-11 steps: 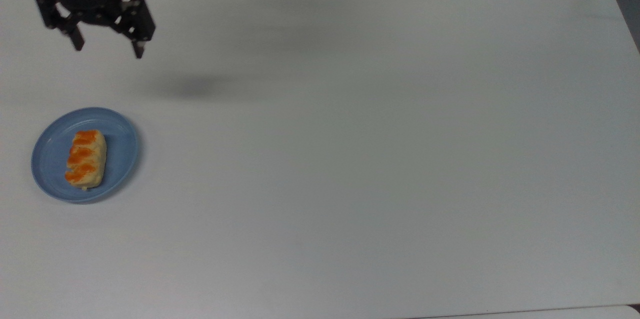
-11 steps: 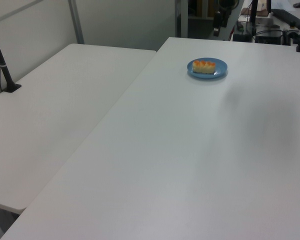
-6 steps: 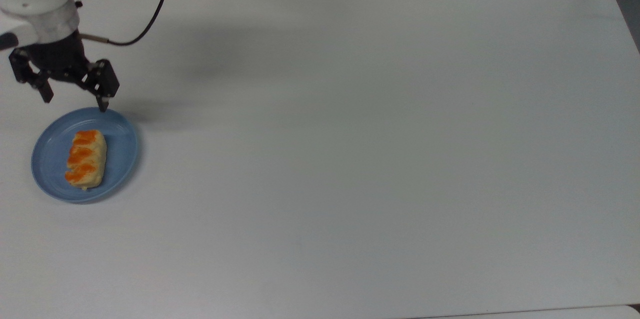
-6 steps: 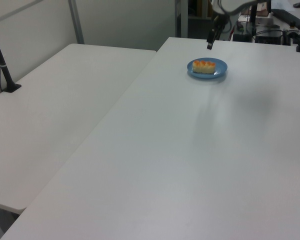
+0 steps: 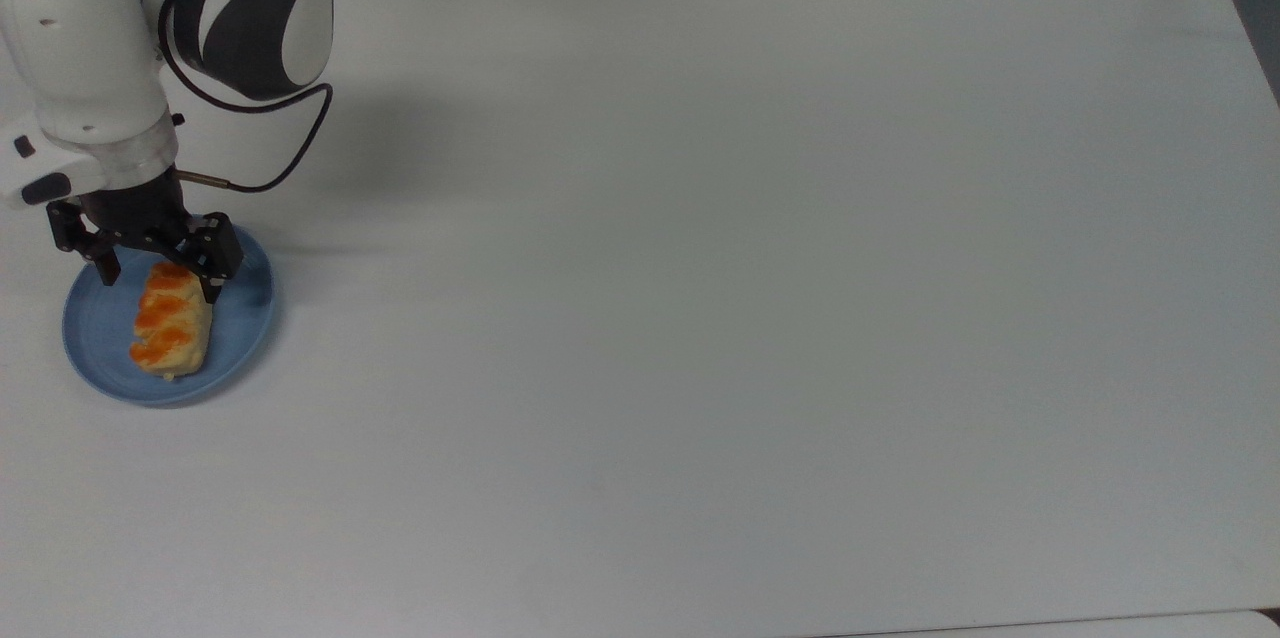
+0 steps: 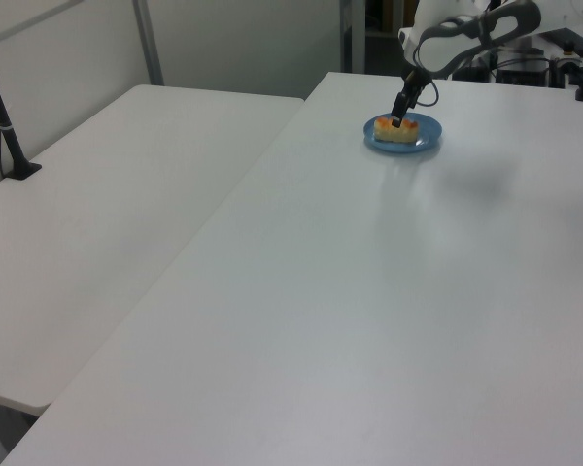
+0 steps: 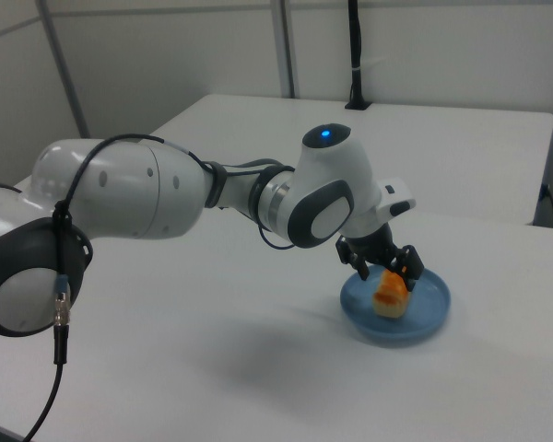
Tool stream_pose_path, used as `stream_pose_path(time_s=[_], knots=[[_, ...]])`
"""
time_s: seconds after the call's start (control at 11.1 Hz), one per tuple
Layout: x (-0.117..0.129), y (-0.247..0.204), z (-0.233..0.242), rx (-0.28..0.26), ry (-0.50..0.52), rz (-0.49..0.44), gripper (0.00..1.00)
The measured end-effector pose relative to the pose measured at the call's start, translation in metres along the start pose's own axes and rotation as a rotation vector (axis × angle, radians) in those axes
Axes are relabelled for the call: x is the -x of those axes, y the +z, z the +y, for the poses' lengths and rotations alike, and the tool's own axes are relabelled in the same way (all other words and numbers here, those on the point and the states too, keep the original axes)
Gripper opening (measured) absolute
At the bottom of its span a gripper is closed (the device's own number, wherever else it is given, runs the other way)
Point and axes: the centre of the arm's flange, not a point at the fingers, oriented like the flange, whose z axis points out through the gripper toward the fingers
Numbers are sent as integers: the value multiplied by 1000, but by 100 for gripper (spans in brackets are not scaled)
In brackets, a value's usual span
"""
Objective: Put the bread on the table
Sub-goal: 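Lower the gripper around the bread roll and close it, then lift the bread roll off the plate and carry it onto the table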
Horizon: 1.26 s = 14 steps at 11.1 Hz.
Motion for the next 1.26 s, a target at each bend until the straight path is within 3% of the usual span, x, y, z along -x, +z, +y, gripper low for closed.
stream_pose_path(time_s=[0.36, 0.54, 0.81, 1.08, 1.26], knots=[[0, 28, -4, 10, -5, 46, 96], [2, 37, -6, 11, -5, 50, 65], [-2, 33, -4, 15, -5, 60, 44], [-15, -3, -1, 20, -5, 85, 44], [-25, -34, -26, -7, -28, 67, 44]])
